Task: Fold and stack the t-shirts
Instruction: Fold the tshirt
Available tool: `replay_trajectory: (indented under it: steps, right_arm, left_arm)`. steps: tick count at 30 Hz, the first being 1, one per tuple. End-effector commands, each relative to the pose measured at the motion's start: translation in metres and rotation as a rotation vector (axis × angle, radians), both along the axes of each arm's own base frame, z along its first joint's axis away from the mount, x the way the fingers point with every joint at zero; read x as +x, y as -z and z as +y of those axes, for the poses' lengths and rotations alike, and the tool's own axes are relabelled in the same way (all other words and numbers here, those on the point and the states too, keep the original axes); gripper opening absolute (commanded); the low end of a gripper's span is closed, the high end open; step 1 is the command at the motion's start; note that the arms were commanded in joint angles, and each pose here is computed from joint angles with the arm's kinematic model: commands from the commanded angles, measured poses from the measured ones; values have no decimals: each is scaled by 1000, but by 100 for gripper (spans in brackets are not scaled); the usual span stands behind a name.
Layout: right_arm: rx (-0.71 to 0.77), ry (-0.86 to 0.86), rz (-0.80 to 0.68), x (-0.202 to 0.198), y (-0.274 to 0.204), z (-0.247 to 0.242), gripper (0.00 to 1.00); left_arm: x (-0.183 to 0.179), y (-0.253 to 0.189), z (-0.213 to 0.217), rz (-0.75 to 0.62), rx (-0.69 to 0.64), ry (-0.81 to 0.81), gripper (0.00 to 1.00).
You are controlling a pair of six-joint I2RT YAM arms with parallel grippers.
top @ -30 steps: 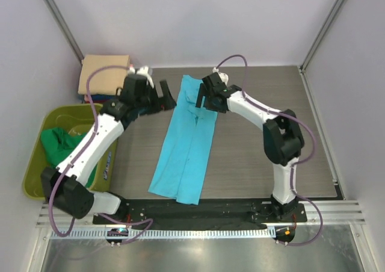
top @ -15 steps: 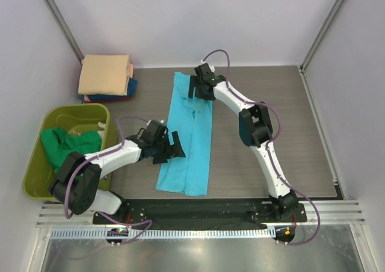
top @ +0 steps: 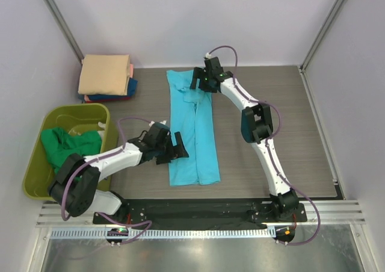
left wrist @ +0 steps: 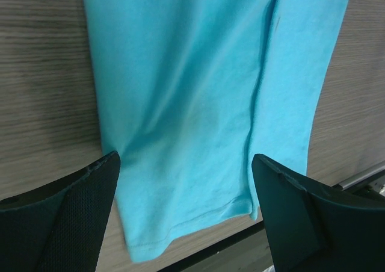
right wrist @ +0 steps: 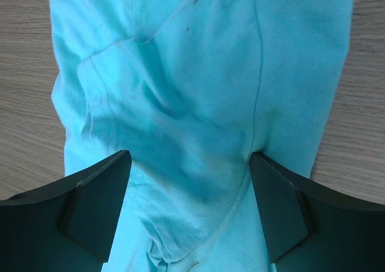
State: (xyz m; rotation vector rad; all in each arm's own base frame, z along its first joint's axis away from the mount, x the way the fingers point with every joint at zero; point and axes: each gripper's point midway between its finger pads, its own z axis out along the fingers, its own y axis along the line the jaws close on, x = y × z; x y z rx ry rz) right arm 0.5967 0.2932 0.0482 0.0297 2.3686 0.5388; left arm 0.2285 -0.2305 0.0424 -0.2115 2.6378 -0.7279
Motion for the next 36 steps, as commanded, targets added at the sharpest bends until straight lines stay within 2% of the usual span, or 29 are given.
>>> replay_trajectory:
  steps: [1,3,4,7,8,10,11,12,13,14,15,17,18,20,21,26,30,36]
  right_arm:
    - [28,-56,-24,-2,-25,-2,87]
    - [69,-85,-68,-2,-55,5,91]
    - [113,-120,-99,-7,-84,12,92]
    - [171,-150,-106,-22,-117,18,95]
    - [189,-149,-146,-32,-153,14,95]
    - [162,-123,-75,-56,-137,3,95]
    - [163,-97,-124,-70,-173,-8,95]
    - [119,-73,-31,-92,-135,-21,95]
    - [117,-58,-17,-108,-136,-28,95]
    - [130,-52,-55,-125,-159,-36,95]
    - [87,-35,30,-154,-122,-50,95]
    - [67,-10,80,-187,-106,-63,94]
    - [50,0,122,-222,-91,-77,91]
    - [42,7,161,-258,-76,-86,88]
    - [32,15,202,-290,-59,-97,85]
    - [66,-35,321,-393,-13,-88,77]
    - [103,-74,348,-429,0,-74,70]
    - [89,-92,396,-445,22,-67,59]
  left_arm:
    - [0,-27,8,-49,46,14,91]
    - [-1,-37,12,-69,62,11,91]
    - [1,-51,12,-105,48,14,91]
    - [-3,-63,19,-122,54,5,91]
    - [-7,-65,22,-123,52,1,91]
    - [-12,-70,25,-138,33,-11,92]
    - [-15,-69,27,-131,24,-25,92]
    - [-22,-61,30,-110,25,-29,92]
    - [-25,-60,31,-106,13,-33,91]
    - [-28,-62,32,-114,-5,-41,91]
    - [-35,-56,34,-94,-16,-48,91]
    - [-41,-57,36,-106,-46,-57,91]
    - [-43,-55,36,-101,-55,-69,91]
    - [-51,-46,40,-85,-58,-72,89]
    - [-55,-44,40,-82,-71,-77,89]
    - [-74,-20,43,-30,-83,-83,88]
    - [-84,-10,43,-7,-110,-96,87]
    - [-97,8,44,35,-117,-113,85]
